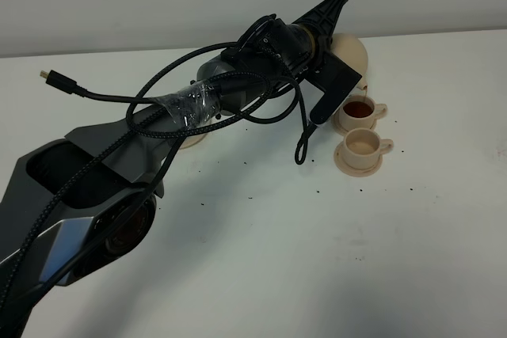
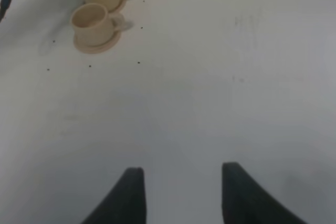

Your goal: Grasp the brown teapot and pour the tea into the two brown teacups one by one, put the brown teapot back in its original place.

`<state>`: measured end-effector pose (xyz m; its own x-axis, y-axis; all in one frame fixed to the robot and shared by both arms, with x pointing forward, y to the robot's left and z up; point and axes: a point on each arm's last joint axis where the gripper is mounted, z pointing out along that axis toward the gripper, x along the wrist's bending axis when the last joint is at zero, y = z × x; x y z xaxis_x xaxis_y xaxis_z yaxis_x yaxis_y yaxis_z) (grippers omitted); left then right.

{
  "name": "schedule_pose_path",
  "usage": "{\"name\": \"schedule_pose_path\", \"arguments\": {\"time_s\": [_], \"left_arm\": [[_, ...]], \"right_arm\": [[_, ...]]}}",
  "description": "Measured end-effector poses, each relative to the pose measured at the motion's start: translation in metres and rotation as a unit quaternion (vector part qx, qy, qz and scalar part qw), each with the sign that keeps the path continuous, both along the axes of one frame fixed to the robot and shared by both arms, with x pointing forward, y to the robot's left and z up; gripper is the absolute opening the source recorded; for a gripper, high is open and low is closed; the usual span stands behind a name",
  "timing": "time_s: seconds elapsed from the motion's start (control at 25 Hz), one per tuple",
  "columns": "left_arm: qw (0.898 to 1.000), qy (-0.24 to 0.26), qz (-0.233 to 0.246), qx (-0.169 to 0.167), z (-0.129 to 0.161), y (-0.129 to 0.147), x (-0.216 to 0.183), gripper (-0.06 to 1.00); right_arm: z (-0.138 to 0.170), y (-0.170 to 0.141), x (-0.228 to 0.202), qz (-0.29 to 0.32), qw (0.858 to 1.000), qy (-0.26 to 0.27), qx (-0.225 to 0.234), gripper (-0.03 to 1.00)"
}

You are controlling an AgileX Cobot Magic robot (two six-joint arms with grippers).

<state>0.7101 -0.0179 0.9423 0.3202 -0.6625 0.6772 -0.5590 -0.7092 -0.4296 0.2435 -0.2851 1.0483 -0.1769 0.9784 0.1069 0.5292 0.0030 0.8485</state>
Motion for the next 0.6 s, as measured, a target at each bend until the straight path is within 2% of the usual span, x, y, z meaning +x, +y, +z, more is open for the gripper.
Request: {"name": "schedule_pose_path", "arguments": {"time_s": [0.6], "left_arm": [[1.0, 0.0, 0.0, 0.0, 0.0, 0.0, 0.0, 0.12]], "right_arm": [[0.0, 0.0, 0.0, 0.0, 1.0, 0.0, 0.0, 0.35]]}}
